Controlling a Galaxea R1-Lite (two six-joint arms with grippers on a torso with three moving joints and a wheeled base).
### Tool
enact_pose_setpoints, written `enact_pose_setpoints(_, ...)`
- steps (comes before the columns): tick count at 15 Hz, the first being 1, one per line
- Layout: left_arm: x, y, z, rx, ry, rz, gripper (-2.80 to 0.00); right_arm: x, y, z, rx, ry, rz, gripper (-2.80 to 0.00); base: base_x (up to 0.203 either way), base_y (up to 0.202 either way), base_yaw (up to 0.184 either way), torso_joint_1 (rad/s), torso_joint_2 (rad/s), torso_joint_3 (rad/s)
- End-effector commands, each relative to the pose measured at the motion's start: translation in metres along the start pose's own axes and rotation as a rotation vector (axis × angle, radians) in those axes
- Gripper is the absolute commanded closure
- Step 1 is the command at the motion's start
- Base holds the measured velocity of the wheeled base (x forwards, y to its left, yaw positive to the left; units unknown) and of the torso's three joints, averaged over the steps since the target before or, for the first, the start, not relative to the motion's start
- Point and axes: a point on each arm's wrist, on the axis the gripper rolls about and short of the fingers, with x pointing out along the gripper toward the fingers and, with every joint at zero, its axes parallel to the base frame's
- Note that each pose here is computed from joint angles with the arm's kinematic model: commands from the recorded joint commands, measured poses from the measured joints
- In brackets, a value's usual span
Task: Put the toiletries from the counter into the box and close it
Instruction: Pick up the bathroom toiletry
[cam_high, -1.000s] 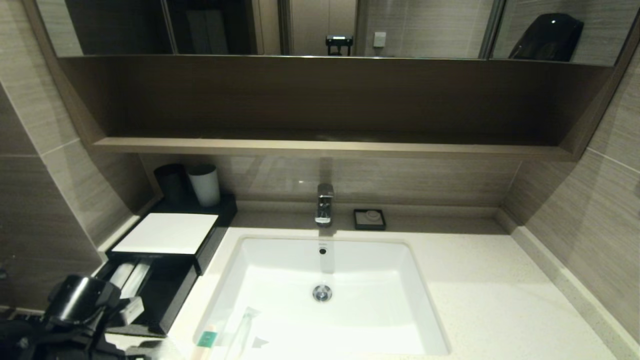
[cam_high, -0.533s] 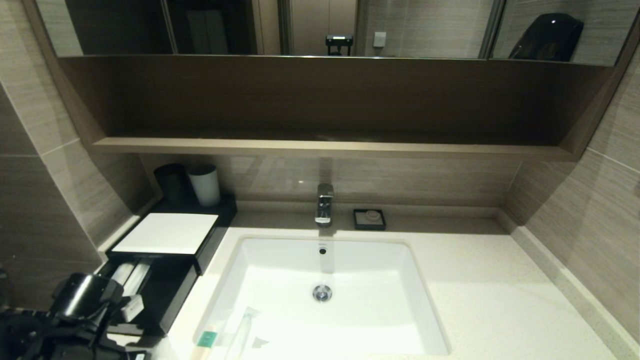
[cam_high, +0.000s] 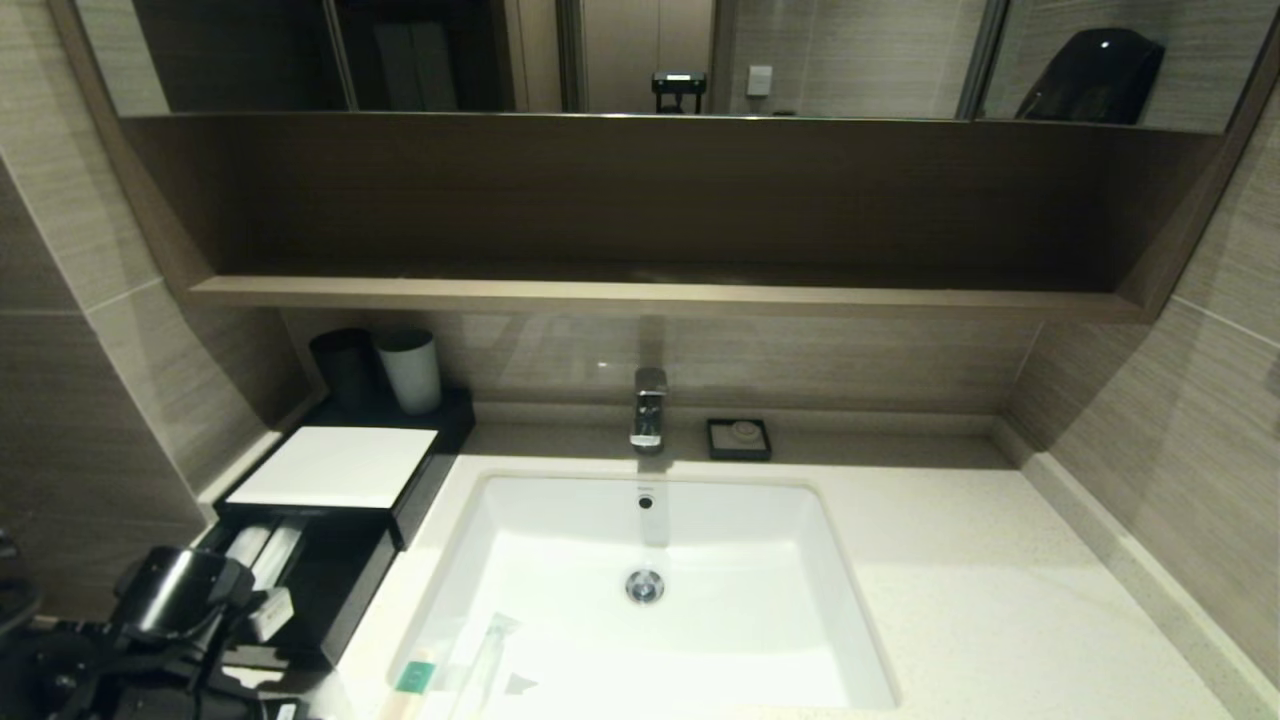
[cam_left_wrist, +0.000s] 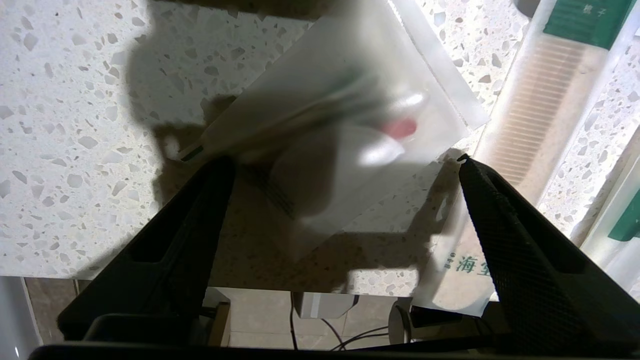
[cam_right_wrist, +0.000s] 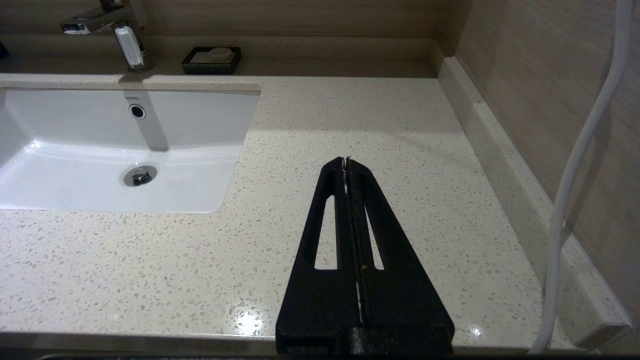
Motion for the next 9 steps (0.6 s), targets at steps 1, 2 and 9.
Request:
enact_pose_setpoints(1,0.0022,0.0003,-0.0007,-0.003,0.014,0.0,-2.8,0.0001,0.0,-0.0003,-0.001,0.001,0.0,0.0,0.0,0.0,0.0,0.0,0.0,0.0)
enact_pose_setpoints(2,0.0026,0.0003,-0.0008,-0.002,0.015,0.0,-2.8,0.0,0.0,-0.0002,0.0,0.001,0.0,0.0,0.0,0.0,0.0,0.0,0.0,0.0)
enact_pose_setpoints(9,0.0025,0.0009,-0.0016,0.0,0.016,0.026,-2.8,0.0,0.0,0.0001,-0.001,0.0,0.0,0.0,0.0,0.0,0.0,0.0,0.0,0.0)
